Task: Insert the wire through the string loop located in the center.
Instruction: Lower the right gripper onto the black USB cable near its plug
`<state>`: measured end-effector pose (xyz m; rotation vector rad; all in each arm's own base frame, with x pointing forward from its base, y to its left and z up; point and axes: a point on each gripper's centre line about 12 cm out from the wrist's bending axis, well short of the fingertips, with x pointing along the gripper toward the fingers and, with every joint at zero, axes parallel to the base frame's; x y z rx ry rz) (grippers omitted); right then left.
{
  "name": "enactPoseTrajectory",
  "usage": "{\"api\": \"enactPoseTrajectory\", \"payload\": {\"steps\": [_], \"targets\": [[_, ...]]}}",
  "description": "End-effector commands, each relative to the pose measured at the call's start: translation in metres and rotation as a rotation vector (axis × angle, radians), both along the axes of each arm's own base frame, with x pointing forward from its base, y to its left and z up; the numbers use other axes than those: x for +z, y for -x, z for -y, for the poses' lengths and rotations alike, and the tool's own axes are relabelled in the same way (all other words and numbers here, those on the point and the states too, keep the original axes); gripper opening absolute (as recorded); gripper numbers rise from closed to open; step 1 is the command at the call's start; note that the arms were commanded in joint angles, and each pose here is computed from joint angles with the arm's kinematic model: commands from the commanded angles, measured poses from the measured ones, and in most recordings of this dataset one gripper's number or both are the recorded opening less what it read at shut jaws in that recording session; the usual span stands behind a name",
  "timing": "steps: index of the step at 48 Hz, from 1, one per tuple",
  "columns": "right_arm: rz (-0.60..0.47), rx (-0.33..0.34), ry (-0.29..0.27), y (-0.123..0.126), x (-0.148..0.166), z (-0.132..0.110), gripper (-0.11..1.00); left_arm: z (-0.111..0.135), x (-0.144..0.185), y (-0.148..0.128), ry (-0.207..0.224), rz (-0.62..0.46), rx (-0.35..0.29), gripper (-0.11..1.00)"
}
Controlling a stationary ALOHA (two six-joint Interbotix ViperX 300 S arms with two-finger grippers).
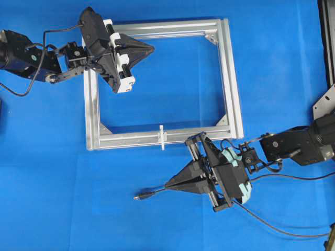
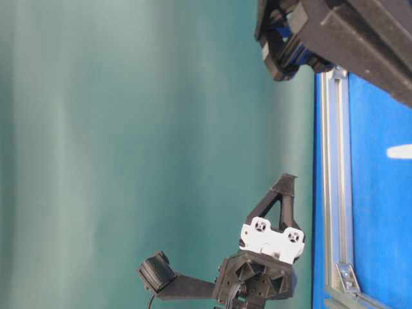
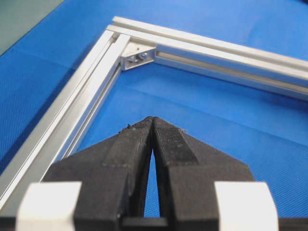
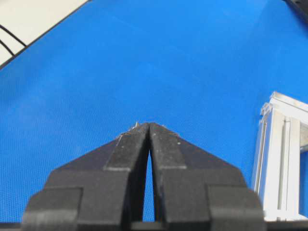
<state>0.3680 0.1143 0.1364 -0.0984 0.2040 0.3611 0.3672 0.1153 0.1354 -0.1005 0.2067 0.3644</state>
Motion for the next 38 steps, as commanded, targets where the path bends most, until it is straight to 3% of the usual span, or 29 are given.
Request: {"api": "enactPoseTrajectory", "payload": {"steps": [1,7,25,31,38], "targets": [[0.051,0.009,-0.020,-0.0024,0.0186,-0.0044,0.00,0.0022,0.0242,-0.0057,-0.034,0.057,-0.025,0.00],[0.036,0.005,-0.017,-0.0031,0.0212,-0.0042,-0.06,0.0013,0.0235,-0.0050,-0.036,0.053,-0.023,0.00],[0.008,-0.006,-0.074,-0.0022,0.0230,-0.0050,-0.03,0.0016,0.0226,-0.0042,-0.035,0.050,-0.023,0.00],[-0.009,-0.017,-0.087,-0.0037,0.0219,-0.0047,0.16,0.0016,0.0226,-0.0042,-0.035,0.050,-0.023,0.00],[-0.052,-0.042,-0.090,-0.0035,0.0173,-0.0022,0.58,0.0014,0.0233,-0.0047,-0.036,0.053,-0.023,0.00]]}}
